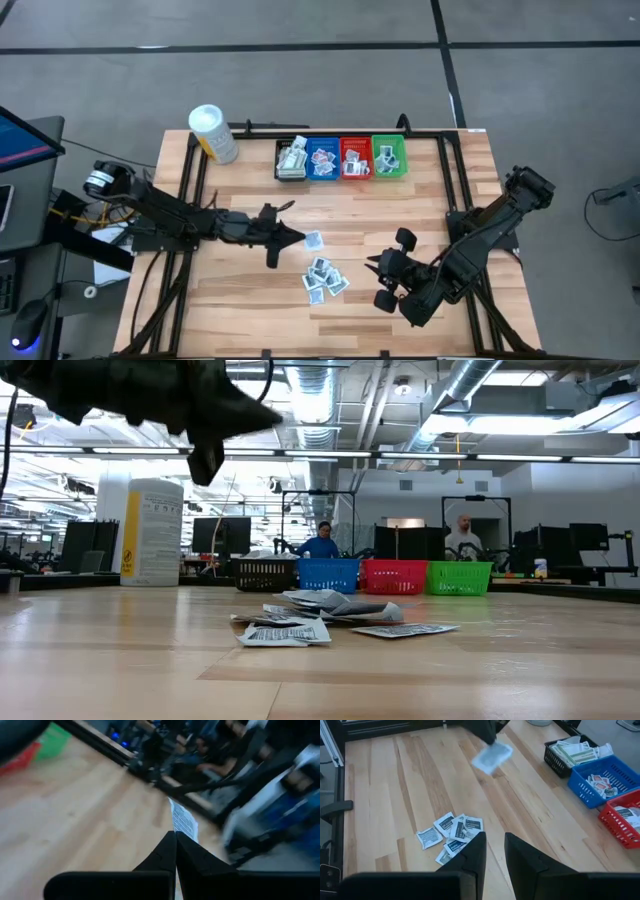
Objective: Pick & Place First Aid Supplies
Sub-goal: Put the blue alcohol pad in the green bin
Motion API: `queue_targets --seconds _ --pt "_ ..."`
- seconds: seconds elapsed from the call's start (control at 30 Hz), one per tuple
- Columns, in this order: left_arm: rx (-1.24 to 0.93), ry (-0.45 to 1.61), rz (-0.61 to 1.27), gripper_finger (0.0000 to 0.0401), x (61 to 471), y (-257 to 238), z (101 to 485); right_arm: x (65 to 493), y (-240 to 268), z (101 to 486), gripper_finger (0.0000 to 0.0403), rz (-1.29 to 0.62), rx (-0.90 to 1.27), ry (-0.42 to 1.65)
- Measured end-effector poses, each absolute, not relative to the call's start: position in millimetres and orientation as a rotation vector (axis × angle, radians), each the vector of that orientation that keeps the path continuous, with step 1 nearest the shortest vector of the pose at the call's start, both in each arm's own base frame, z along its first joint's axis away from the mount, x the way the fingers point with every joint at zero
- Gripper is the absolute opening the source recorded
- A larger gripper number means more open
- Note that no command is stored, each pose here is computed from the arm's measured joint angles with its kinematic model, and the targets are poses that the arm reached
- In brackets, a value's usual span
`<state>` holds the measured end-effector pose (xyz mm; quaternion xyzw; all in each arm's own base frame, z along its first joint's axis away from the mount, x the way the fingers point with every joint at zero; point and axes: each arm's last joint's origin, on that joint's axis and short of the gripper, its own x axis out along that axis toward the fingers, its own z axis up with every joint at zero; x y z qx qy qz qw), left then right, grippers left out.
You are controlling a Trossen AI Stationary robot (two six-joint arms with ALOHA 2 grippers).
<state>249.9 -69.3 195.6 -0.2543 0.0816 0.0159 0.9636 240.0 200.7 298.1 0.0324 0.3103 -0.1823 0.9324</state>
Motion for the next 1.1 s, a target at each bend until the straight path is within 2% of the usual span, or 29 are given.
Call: queue_targets --seconds 0.1,0.33,0.57,0.7,1.1 --pt "-0.704 0.148 -0.025 0.0002 247.7 -66.8 204.6 239.4 200.1 297.6 0.0064 -0.367 0.031 0.647" --pt "-1.179 0.216 -0.231 0.0005 247.3 -66.7 214.6 239.7 200.6 297.9 0.0064 -0.281 -0.201 0.686" --pt "-1.470 0.218 -0.405 0.0005 245.4 -70.4 229.3 244.3 195.3 297.6 0.0064 -0.262 -0.304 0.707" --pt "-1.542 0.200 -0.496 0.0006 243.4 -72.7 237.2 248.8 189.7 297.7 0.0064 -0.248 -0.392 0.726" --pt "-1.451 0.113 -0.757 0.0005 246.6 -80.0 275.6 265.7 183.4 303.6 0.0064 -0.227 -0.453 0.669"
